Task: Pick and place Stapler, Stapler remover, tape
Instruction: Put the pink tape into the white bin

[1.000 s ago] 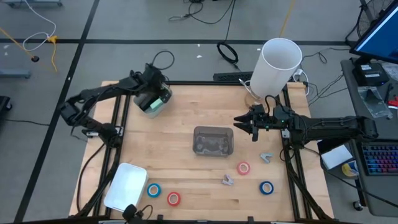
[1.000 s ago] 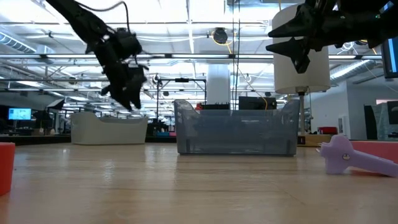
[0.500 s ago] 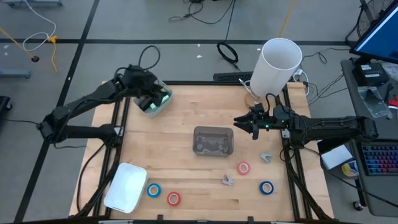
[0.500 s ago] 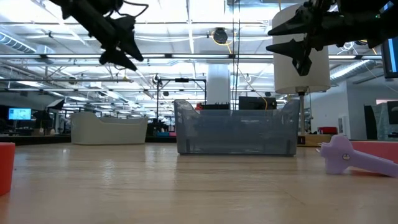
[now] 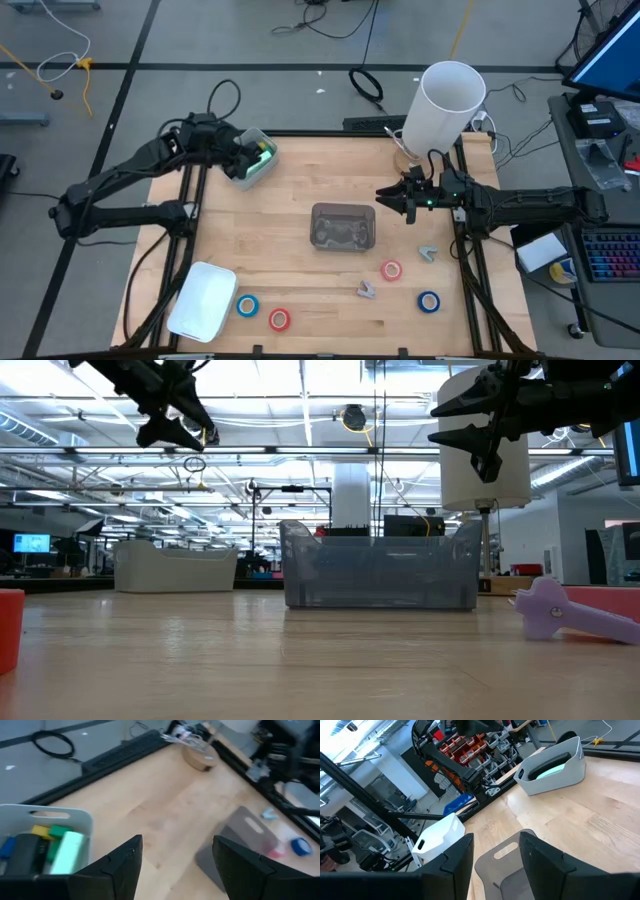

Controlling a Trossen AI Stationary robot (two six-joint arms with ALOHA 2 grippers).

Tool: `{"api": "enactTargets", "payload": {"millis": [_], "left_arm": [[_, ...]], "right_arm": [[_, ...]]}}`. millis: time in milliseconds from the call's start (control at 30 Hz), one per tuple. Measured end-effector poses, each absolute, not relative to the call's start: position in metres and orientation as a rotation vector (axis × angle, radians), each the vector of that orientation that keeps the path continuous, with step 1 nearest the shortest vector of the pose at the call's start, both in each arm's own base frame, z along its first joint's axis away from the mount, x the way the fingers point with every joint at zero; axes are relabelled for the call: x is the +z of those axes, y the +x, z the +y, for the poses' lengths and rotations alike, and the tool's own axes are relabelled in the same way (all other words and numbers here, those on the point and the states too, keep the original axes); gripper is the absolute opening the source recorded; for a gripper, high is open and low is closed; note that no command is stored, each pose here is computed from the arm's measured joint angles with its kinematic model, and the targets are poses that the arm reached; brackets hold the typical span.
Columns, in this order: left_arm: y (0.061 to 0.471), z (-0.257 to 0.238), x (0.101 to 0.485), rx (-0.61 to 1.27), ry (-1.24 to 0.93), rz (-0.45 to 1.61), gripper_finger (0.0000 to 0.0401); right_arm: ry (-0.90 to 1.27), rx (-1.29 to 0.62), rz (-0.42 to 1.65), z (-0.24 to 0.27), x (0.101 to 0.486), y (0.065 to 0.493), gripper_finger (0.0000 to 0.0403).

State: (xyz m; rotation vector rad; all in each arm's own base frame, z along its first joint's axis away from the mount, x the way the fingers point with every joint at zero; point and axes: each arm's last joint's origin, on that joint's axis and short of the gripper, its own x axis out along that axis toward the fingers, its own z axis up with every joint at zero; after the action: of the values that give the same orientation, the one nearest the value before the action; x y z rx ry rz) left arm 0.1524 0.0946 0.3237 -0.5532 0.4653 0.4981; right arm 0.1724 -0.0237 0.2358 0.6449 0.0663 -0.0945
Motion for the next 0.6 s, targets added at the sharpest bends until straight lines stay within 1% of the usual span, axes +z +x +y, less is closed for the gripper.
{"api": "enactTargets", "payload": {"millis": [233, 600], "left_arm": [[0.155, 0.078, 0.328, 0.324, -0.551, 0.471, 0.0241], [0.16, 0.069, 0.328, 0.266, -0.505, 0.478, 0.0241]], "right_arm": [[0.638, -0.094, 0.067, -0.024, 0.236, 0.172, 0.0155], [0.571, -0.055, 0.08, -0.022, 0.236, 0.172, 0.0155]]}}
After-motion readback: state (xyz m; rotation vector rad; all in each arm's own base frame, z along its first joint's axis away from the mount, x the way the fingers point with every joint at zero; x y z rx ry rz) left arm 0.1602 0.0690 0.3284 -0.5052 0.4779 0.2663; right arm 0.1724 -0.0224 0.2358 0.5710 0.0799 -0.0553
